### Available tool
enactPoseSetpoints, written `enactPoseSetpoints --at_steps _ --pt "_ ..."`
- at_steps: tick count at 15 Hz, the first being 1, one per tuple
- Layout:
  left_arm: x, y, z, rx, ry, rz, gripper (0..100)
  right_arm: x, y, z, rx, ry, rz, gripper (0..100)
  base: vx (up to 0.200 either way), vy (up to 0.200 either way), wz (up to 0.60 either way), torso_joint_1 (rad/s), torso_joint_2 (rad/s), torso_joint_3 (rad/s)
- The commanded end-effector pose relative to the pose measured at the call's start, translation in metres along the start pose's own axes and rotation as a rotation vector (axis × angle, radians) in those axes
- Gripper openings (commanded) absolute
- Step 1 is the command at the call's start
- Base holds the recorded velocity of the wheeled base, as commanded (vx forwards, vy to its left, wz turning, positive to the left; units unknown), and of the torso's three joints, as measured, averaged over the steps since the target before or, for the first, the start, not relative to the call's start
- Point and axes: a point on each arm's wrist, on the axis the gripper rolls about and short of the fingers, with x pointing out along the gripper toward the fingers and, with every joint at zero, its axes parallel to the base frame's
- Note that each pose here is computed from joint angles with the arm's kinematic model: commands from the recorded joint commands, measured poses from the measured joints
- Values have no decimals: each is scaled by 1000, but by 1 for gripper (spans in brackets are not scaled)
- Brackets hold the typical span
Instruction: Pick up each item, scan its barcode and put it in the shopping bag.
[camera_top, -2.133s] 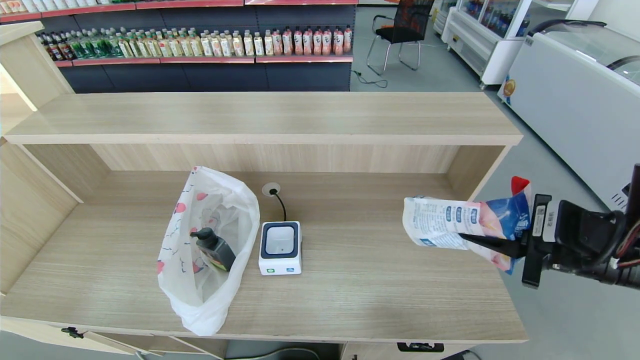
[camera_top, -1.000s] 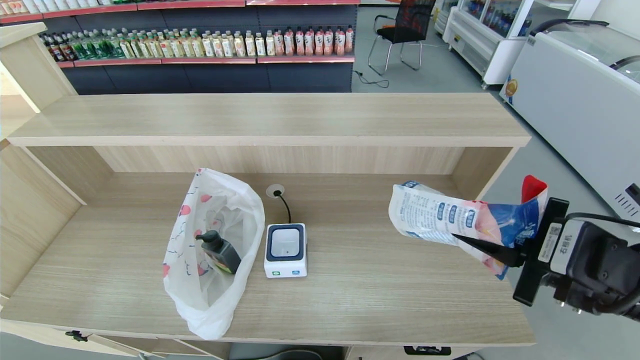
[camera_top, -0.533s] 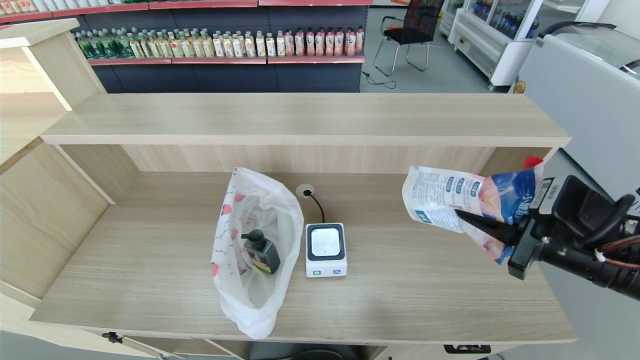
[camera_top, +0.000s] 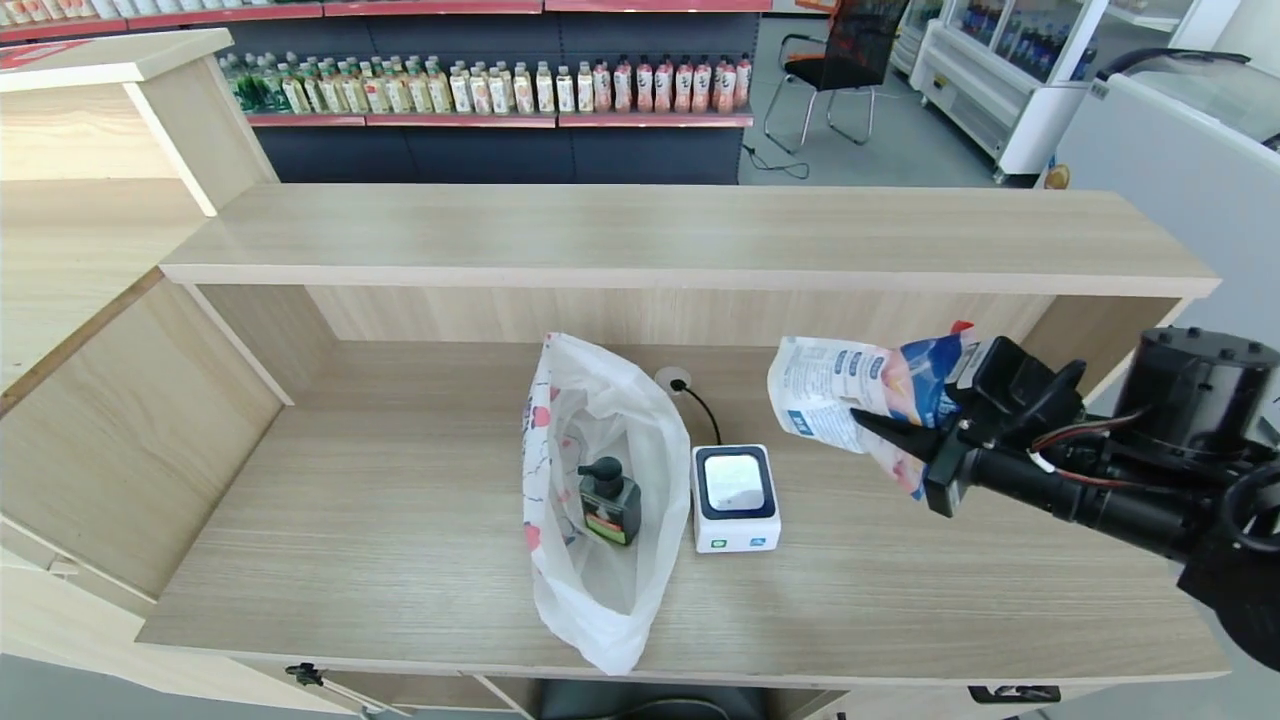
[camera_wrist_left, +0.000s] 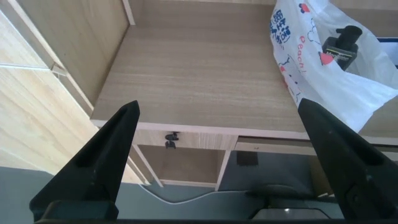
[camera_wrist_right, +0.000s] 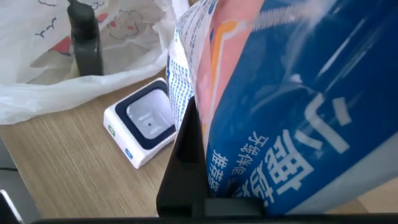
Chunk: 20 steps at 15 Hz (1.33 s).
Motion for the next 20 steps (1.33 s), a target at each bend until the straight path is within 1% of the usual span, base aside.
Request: enactPoseSetpoints --at_steps 1,2,3,4,6,8,10,11,12,16,20 --pt "0 0 0 -1 0 1 100 17 9 -25 37 42 64 0 0 0 0 0 0 0" --pt "0 0 0 1 0 1 100 21 13 -31 66 37 106 0 0 0 0 0 0 0" --pt "0 0 0 1 0 1 100 22 15 -35 84 42 121 0 0 0 0 0 0 0" --pt "0 0 0 1 0 1 100 23 16 -45 122 65 137 0 0 0 0 0 0 0" --pt "0 0 0 1 0 1 100 30 18 -54 187 88 146 0 0 0 0 0 0 0" --pt "0 0 0 1 0 1 100 42 14 -66 198 95 132 0 0 0 0 0 0 0" --pt "0 0 0 1 0 1 100 62 2 -81 190 80 98 0 0 0 0 0 0 0" --pt "0 0 0 2 0 1 100 65 1 -81 198 75 97 0 0 0 0 0 0 0" --pt "0 0 0 2 0 1 100 70 -1 -79 235 62 100 0 0 0 0 0 0 0" --pt "0 0 0 1 0 1 100 72 3 -84 241 73 115 0 0 0 0 0 0 0" --pt "0 0 0 2 0 1 100 82 13 -87 239 72 146 0 0 0 0 0 0 0"
